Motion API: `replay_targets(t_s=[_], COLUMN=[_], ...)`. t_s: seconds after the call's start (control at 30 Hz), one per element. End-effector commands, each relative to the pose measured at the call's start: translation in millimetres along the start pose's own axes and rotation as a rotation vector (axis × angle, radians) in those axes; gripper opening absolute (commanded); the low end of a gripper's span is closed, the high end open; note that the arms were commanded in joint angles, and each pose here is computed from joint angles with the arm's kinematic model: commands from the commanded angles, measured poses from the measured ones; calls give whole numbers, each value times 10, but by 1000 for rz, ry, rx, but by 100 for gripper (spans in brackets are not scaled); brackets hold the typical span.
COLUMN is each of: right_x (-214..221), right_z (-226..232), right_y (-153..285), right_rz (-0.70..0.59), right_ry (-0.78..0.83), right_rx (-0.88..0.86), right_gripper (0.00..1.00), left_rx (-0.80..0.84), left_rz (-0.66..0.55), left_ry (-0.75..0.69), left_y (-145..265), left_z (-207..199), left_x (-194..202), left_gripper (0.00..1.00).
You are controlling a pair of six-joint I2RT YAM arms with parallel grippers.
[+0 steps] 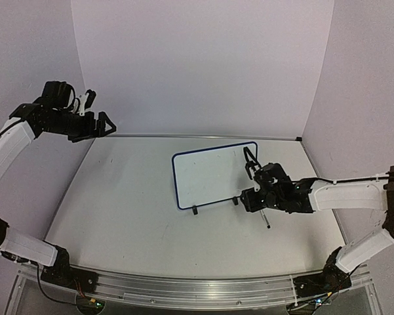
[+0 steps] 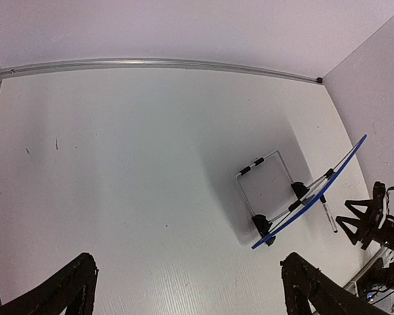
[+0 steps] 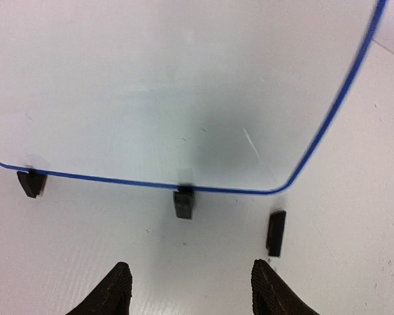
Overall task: Write a sentence on the whiteboard
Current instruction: Move the whiteboard to the center of the board, then pick up the whiteboard marker from the center of the board.
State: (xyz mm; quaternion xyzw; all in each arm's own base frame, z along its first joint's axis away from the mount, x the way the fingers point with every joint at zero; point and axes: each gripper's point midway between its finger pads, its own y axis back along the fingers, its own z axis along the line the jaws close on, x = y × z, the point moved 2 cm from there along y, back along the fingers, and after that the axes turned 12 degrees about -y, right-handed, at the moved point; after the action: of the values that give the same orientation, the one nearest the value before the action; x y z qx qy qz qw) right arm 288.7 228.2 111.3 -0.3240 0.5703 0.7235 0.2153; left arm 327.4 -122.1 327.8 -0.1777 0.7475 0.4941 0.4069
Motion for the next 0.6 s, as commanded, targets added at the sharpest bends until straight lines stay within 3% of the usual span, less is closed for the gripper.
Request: replay_targets(t_s=[0.0, 0.23, 0.57], right_x=[265, 589, 699], right_z=[-459, -704, -700], right_y=[157, 151, 51], right_rz=[248, 431, 513], right_ry=[-130, -217, -200], right_rx=[33, 101, 116], right_gripper=[56, 51, 39], left_rx=[-19, -133, -153], left_rz=[47, -41, -14], left_ry=[-85, -110, -136], left_y=[-15, -2, -216], left_z=[46, 207, 307], left_x=[31, 178, 485], left_gripper=[96, 93, 93])
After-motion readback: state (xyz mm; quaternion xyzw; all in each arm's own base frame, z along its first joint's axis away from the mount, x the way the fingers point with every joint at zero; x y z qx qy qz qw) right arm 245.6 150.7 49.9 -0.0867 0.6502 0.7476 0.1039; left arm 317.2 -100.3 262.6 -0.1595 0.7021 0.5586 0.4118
